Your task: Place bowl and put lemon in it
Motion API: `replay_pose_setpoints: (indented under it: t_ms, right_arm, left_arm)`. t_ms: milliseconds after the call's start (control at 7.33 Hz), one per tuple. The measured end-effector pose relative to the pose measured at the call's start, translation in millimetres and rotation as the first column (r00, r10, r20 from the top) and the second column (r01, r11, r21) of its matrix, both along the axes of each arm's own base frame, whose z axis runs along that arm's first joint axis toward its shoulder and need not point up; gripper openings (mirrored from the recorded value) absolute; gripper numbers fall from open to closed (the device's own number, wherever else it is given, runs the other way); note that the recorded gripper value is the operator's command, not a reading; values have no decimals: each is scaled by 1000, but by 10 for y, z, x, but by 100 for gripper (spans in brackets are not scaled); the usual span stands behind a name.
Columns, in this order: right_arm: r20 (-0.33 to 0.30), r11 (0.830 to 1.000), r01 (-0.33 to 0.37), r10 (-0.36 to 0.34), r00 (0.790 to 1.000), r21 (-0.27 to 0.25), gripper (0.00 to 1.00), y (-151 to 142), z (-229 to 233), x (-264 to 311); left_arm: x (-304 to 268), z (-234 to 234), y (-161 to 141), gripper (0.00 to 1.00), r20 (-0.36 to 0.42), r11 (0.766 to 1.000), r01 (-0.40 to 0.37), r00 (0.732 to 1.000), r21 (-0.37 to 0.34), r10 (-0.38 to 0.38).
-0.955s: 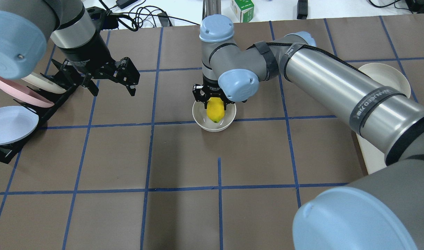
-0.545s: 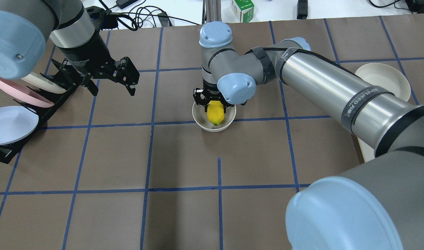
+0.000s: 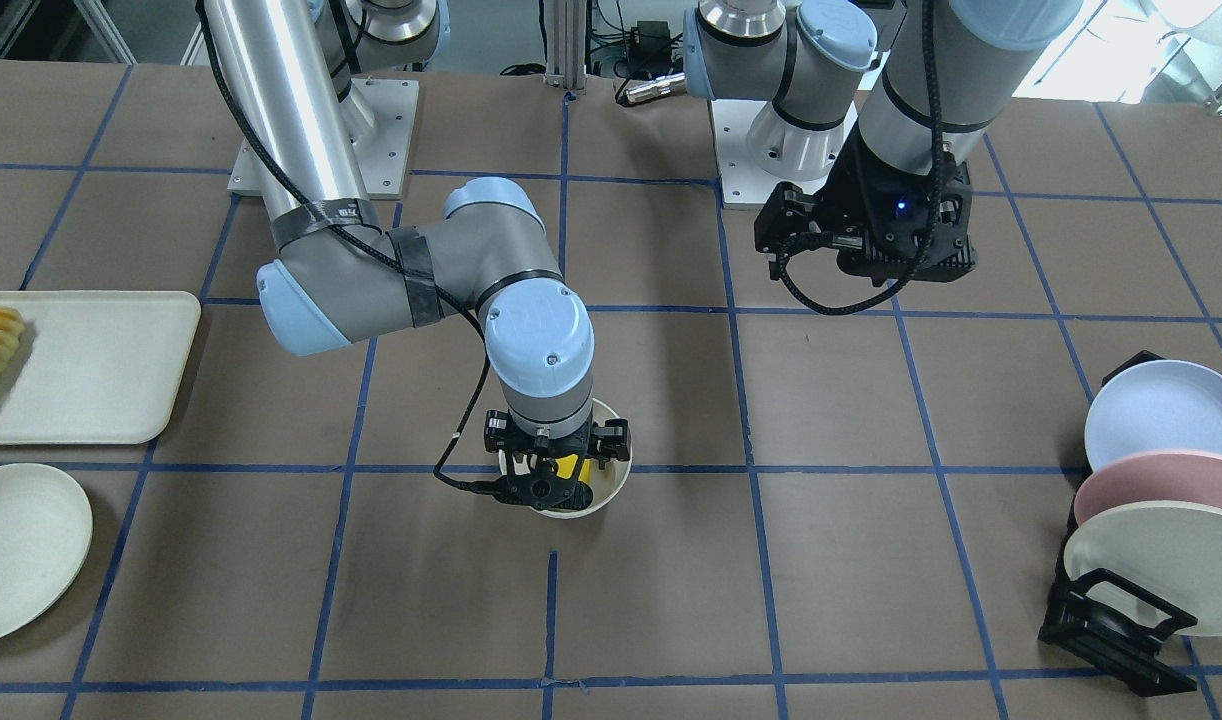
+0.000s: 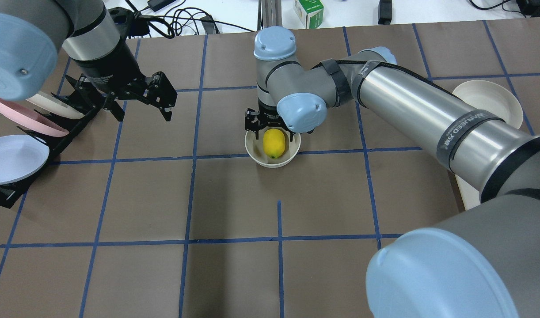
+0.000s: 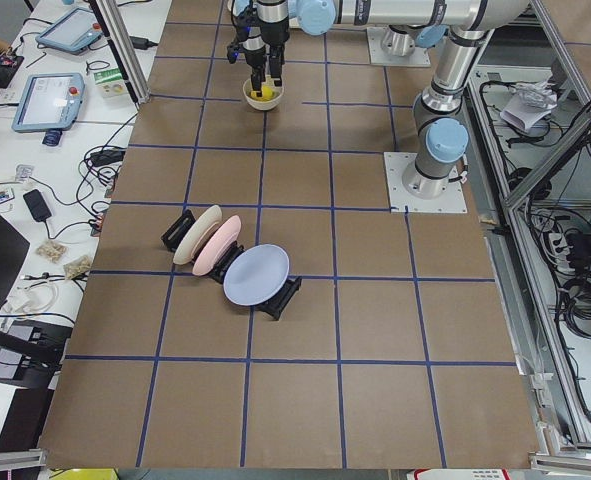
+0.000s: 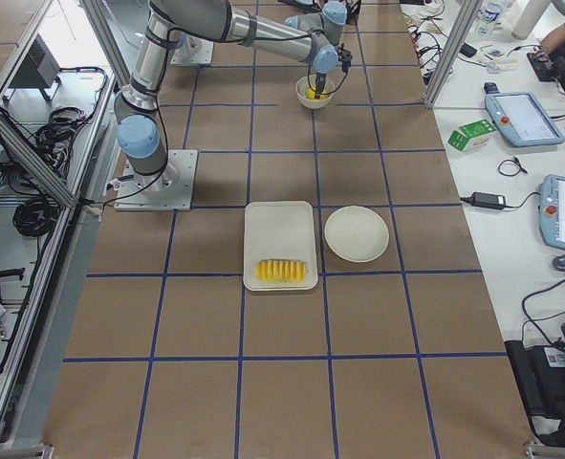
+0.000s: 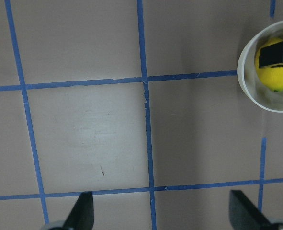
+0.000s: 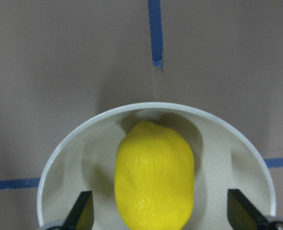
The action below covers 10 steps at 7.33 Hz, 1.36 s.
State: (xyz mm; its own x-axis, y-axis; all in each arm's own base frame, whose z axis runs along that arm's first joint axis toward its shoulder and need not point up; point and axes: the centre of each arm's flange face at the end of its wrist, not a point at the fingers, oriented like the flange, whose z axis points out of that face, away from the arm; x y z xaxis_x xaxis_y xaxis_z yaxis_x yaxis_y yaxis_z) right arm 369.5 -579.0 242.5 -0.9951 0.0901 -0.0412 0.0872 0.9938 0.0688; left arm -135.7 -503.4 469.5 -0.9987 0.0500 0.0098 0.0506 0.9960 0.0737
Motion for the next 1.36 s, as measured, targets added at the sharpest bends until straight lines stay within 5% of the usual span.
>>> replay_pose_setpoints:
  t_ms: [409, 682, 955, 1364]
  right_arm:
    - [-45, 999, 3, -5, 999, -43, 100, 98, 962, -534]
    - [-84, 993, 77, -85, 993, -89, 100, 110, 1680, -1450]
    - [-96, 991, 126, -130, 987, -45, 100, 193, 1982, -2206]
    - [-86, 992, 118, -121, 989, -44, 100, 393, 2292, -2478]
  left_arm:
    - [-5, 2, 4, 100, 3, 1000, 3, 1000, -1, -3]
    - [-8, 44, 30, 100, 3, 1000, 4, 1000, -9, -4]
    - [-9, 60, 41, 100, 3, 1000, 4, 1000, -12, -4]
    - [-10, 62, 43, 100, 4, 1000, 4, 1000, -12, -4]
